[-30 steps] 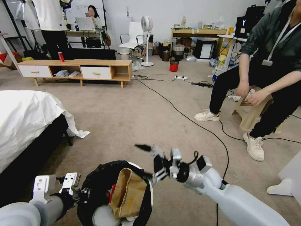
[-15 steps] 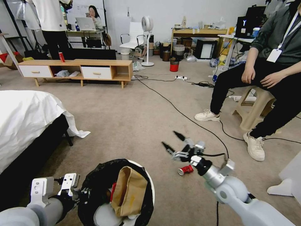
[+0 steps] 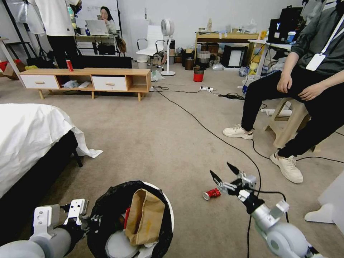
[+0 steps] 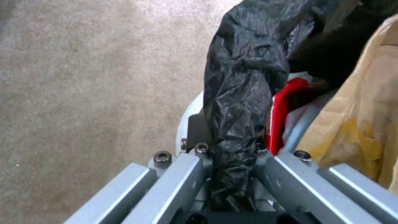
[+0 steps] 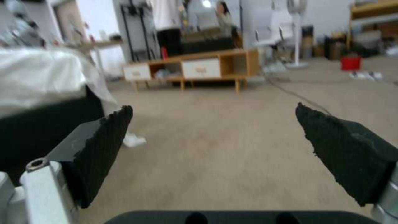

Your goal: Pick up the trash bin and place the garbage on the floor into it.

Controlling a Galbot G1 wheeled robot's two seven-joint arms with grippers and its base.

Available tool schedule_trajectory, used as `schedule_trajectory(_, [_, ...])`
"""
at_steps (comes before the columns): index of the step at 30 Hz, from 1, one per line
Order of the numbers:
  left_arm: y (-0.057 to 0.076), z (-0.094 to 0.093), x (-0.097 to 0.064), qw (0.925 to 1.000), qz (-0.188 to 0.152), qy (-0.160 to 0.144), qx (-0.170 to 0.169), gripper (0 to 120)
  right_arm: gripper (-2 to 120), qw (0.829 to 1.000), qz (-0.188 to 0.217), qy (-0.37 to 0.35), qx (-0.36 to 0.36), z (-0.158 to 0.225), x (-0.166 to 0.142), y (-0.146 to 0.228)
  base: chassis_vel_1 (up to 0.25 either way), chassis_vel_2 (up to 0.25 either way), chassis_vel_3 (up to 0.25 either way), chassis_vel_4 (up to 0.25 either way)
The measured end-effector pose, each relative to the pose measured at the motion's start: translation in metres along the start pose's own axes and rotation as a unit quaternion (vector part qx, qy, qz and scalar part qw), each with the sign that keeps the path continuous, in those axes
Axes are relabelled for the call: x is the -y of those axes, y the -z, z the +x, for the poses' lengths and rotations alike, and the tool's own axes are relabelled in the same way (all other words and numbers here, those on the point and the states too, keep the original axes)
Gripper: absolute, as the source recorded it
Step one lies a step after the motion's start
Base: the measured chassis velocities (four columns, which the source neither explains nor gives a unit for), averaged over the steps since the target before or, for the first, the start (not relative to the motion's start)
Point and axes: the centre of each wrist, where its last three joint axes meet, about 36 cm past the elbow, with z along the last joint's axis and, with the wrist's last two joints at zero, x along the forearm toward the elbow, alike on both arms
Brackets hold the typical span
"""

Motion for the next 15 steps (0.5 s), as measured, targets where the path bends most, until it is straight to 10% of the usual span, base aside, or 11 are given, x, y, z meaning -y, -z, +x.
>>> schedule_trajectory(15, [-0.009,-0.004,-0.004,0.9995,0.017,0.020,0.017,1,100,0.990,0.002,-0.044,-0.130,0.104,-0.013,-0.080,0.000,0.000,0.000,0.000])
